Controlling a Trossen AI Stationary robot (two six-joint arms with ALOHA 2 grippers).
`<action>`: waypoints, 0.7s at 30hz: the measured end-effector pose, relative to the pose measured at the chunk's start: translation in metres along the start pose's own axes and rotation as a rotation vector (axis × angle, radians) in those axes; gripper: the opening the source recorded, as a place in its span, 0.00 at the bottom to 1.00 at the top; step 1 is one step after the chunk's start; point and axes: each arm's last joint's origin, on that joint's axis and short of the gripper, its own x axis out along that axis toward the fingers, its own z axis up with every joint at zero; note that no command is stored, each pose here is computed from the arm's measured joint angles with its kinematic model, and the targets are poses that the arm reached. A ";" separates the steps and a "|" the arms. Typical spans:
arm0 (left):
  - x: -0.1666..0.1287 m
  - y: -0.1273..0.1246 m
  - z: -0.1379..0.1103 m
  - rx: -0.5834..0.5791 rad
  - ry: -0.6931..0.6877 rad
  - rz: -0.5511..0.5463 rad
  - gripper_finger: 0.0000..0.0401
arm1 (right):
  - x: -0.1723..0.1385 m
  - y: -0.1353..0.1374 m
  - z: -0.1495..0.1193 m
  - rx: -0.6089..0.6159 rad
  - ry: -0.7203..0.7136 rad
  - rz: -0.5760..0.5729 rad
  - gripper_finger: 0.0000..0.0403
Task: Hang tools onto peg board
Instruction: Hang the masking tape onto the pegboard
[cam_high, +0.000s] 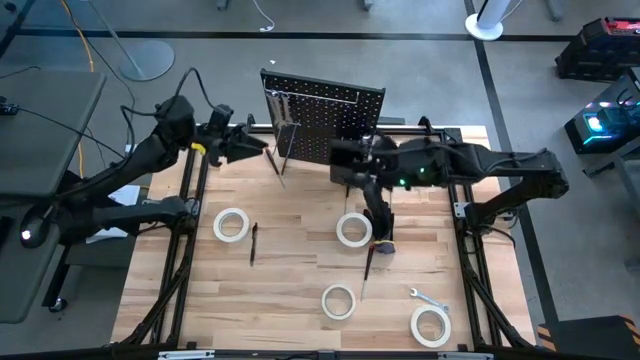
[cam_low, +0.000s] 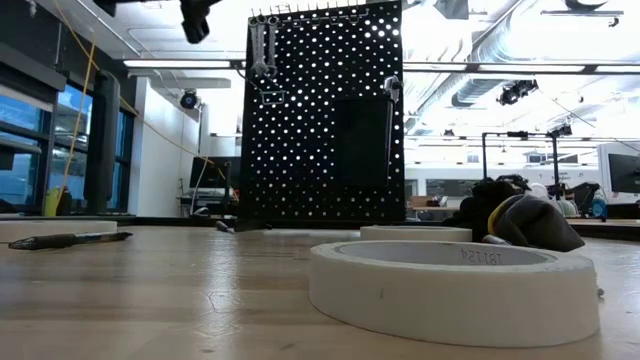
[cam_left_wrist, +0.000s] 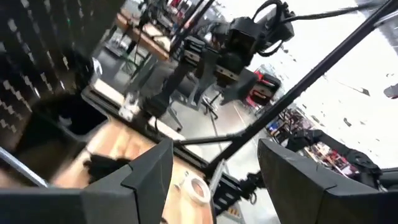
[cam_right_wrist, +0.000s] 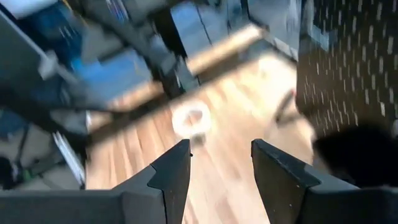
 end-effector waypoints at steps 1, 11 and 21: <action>0.001 -0.003 -0.004 -0.007 0.011 0.012 0.56 | -0.001 0.000 -0.005 -0.002 0.043 -0.012 0.40; 0.020 -0.017 -0.041 -0.041 0.142 0.172 0.56 | 0.016 0.017 -0.071 -0.091 0.511 -0.196 0.40; 0.052 -0.028 -0.069 -0.069 0.243 0.179 0.56 | 0.032 0.019 -0.123 -0.031 0.756 -0.260 0.40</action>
